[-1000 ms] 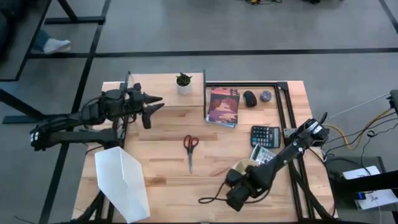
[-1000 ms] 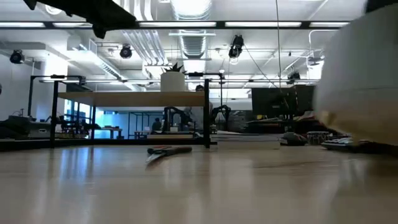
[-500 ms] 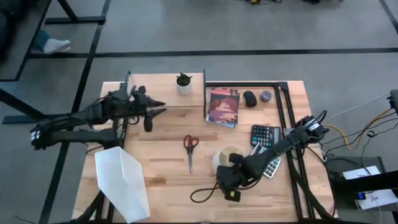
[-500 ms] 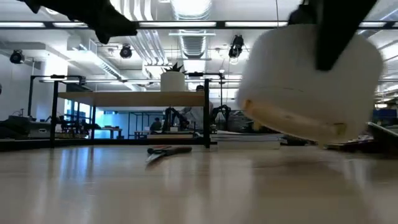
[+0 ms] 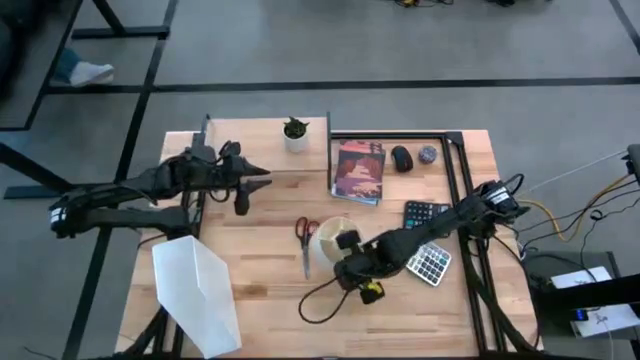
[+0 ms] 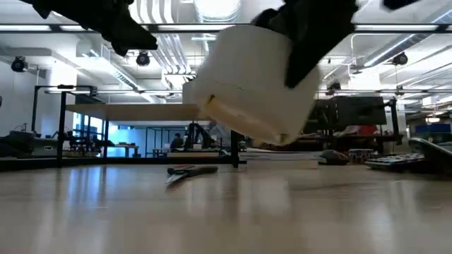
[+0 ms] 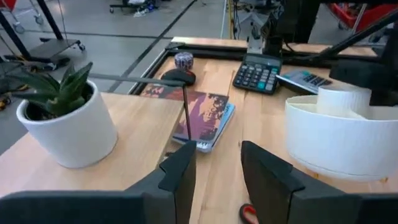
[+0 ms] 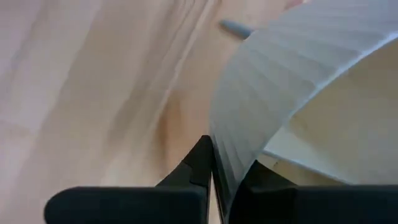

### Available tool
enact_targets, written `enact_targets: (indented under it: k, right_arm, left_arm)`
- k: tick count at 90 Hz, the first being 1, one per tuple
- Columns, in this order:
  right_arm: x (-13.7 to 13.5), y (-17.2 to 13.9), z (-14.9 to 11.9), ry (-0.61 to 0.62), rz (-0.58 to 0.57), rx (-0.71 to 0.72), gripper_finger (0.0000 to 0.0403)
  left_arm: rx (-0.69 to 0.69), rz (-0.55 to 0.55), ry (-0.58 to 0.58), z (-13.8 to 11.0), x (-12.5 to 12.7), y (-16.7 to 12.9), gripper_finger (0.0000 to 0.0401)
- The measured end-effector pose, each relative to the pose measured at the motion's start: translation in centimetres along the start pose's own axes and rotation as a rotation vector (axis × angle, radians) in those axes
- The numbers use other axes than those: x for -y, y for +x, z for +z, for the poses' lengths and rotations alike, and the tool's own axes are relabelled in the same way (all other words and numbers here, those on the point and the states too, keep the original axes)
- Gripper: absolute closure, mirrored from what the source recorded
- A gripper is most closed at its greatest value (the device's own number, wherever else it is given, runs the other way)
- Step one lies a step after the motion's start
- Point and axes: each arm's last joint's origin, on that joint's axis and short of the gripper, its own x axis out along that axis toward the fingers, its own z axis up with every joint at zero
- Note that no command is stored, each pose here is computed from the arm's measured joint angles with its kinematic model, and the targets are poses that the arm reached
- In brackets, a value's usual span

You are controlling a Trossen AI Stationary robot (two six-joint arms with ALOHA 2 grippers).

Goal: Stock shelves
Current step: Put the white pen organizer on the shelf

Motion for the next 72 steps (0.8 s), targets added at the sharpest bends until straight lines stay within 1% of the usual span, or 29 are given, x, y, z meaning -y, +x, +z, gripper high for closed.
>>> enact_targets:
  k: [13,20,31,45,52,61,72]
  right_arm:
    - [2.2,0.2,0.2,-0.184,-0.045,0.055,0.0403]
    - [3.7,0.3,0.3,-0.251,-0.082,0.095,0.0403]
    - [6.1,0.4,0.3,-0.325,-0.157,0.146,0.0403]
    - [8.7,0.1,0.0,-0.363,-0.219,0.167,0.0403]
    - [9.6,0.0,-0.1,-0.397,-0.235,0.162,0.0403]
    - [10.6,0.0,-0.4,-0.482,-0.244,0.150,0.0403]
    - [11.7,-0.2,-0.7,-0.558,-0.181,0.227,0.0403]
  left_arm:
    - [-0.043,-0.003,0.018,-0.4,0.0,-0.2,0.0301]
    - [-0.042,-0.003,0.014,-0.5,0.0,-0.3,0.0300]
    - [-0.026,-0.001,-0.015,-0.4,0.0,-0.7,0.0296]
    - [-0.028,-0.002,-0.018,-0.5,0.1,-1.7,0.0294]
    - [-0.015,-0.007,-0.017,-0.4,0.1,-2.0,0.0296]
    - [0.006,-0.007,-0.010,-0.3,0.1,-2.3,0.0297]
    - [0.027,-0.016,0.001,-0.1,0.2,-2.5,0.0285]
